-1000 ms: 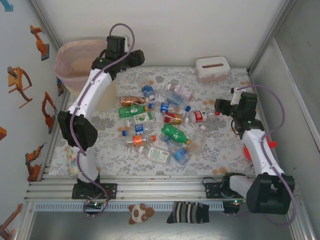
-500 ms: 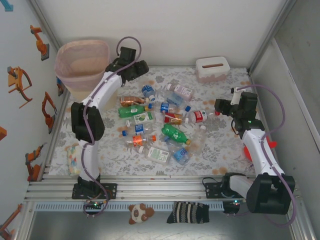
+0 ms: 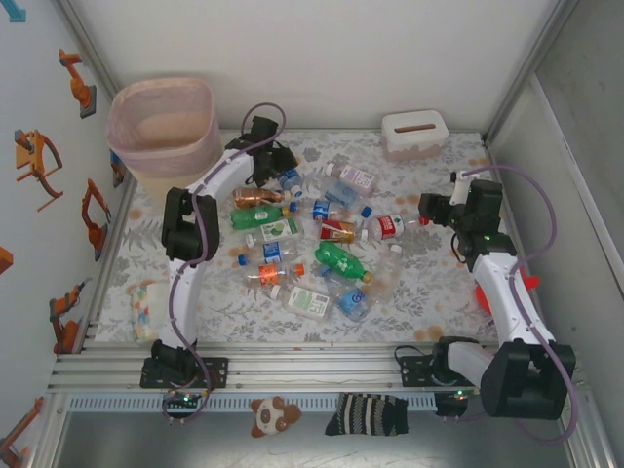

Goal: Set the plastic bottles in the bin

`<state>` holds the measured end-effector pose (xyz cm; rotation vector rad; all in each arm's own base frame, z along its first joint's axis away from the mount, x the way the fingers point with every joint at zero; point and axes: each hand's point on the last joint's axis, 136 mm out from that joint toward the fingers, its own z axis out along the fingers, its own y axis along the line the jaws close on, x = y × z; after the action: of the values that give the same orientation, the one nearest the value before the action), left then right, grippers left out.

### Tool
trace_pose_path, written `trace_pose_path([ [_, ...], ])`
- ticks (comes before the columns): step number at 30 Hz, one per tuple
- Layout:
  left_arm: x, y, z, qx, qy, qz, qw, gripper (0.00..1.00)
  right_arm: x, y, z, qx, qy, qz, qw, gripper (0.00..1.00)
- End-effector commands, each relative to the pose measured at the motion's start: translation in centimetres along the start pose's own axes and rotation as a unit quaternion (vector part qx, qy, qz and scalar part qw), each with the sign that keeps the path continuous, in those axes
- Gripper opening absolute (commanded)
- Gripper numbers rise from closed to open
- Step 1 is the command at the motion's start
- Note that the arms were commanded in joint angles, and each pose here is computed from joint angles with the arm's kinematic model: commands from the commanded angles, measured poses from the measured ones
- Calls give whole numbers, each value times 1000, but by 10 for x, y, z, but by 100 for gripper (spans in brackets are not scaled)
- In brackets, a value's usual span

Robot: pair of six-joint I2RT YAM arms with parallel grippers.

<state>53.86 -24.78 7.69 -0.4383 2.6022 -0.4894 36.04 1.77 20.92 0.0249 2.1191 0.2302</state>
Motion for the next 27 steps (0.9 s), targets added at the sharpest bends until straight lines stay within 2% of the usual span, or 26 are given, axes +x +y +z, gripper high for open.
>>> trace_pose_path([
  [1, -2, -9, 5, 26, 15, -10, 1000, 82, -15, 4, -8, 0, -21, -12, 1000, 74],
  [7, 6, 1, 27, 27, 42, -29, 998, 82, -15, 3, -8, 2, -21, -13, 1000, 74],
  [13, 6, 6, 37, 27, 47, -37, 998, 75, -14, 4, -9, 2, -23, -13, 1000, 74],
  [19, 4, 8, 35, 26, 44, -39, 998, 67, -14, 3, -11, 4, -24, -14, 1000, 74],
  [27, -7, 0, 20, 36, 31, -35, 998, 65, -15, 3, -11, 5, -24, -15, 1000, 74],
])
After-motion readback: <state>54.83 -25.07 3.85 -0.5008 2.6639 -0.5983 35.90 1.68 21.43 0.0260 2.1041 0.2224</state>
